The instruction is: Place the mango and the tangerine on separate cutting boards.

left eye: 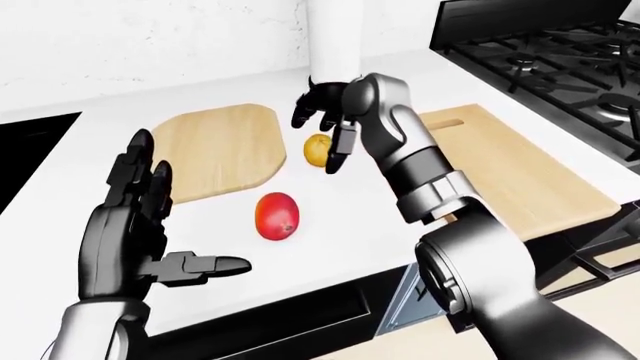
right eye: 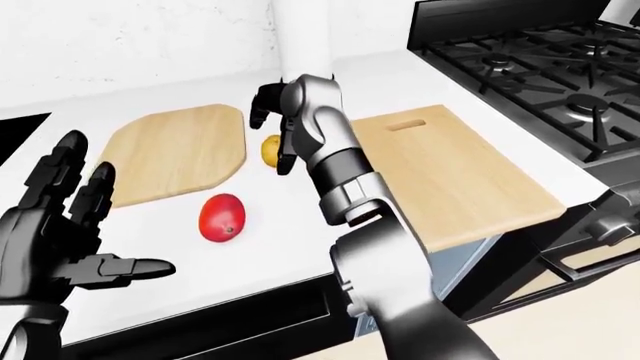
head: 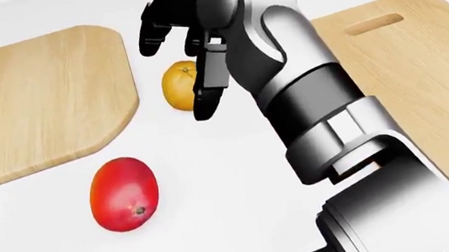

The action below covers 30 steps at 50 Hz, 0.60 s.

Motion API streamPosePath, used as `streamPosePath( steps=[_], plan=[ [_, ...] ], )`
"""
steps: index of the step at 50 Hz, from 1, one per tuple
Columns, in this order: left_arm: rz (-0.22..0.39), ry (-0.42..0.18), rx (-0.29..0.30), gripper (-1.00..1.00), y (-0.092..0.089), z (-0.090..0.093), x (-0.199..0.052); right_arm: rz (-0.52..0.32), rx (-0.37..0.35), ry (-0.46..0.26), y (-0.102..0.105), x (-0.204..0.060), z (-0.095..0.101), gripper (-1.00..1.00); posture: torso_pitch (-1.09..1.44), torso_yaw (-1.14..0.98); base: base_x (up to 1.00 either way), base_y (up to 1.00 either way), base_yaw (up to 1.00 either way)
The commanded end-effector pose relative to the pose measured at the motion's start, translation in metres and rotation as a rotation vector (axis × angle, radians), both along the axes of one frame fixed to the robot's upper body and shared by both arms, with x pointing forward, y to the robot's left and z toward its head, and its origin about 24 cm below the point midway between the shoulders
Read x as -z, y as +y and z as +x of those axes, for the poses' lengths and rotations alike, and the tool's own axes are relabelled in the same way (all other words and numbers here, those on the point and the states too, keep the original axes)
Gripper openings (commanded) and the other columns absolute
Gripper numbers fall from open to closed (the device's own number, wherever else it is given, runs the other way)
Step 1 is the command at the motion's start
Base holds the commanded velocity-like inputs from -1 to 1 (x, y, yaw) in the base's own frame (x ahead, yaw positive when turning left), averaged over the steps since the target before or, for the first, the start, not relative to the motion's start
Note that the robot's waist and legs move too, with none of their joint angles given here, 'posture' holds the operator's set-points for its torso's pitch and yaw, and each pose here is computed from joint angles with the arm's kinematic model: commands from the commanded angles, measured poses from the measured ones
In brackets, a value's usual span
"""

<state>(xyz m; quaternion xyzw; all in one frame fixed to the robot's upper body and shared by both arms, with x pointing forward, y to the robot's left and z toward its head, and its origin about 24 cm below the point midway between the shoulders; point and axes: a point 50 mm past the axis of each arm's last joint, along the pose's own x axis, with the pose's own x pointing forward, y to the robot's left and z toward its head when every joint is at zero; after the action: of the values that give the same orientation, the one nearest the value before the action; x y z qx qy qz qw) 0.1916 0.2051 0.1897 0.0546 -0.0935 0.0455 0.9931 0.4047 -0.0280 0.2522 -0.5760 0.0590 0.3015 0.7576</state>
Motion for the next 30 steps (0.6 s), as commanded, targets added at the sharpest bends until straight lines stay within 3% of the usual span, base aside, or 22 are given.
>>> streamPosePath(
  steps=[1, 24, 26, 27, 29, 30],
  plan=[
    [0.025, -0.069, 0.0, 1.0, -0.001, -0.004, -0.01, 0.022, -0.023, -0.107, 0.006, -0.028, -0.003, 0.44, 0.0, 0.0, 0.0, 0.0, 0.0],
    [0.027, -0.069, -0.007, 1.0, 0.002, -0.004, -0.012, 0.021, -0.031, -0.095, 0.007, -0.008, 0.004, 0.41, 0.0, 0.0, 0.0, 0.0, 0.0],
    [0.026, -0.069, -0.007, 1.0, 0.002, -0.004, -0.012, 0.021, -0.032, -0.095, 0.008, -0.007, 0.004, 0.36, 0.0, 0.0, 0.0, 0.0, 0.0],
    [0.027, -0.069, -0.008, 1.0, 0.002, -0.004, -0.012, 0.02, -0.033, -0.094, 0.008, -0.005, 0.004, 0.18, 0.0, 0.0, 0.0, 0.0, 0.0],
    [0.026, -0.069, -0.008, 1.0, 0.003, -0.004, -0.011, 0.02, -0.033, -0.093, 0.008, -0.004, 0.004, 0.15, 0.0, 0.0, 0.0, 0.0, 0.0],
    [0.026, -0.069, -0.009, 1.0, 0.003, -0.004, -0.011, 0.02, -0.034, -0.094, 0.008, -0.002, 0.004, 0.02, 0.0, 0.0, 0.0, 0.0, 0.0]
  ],
)
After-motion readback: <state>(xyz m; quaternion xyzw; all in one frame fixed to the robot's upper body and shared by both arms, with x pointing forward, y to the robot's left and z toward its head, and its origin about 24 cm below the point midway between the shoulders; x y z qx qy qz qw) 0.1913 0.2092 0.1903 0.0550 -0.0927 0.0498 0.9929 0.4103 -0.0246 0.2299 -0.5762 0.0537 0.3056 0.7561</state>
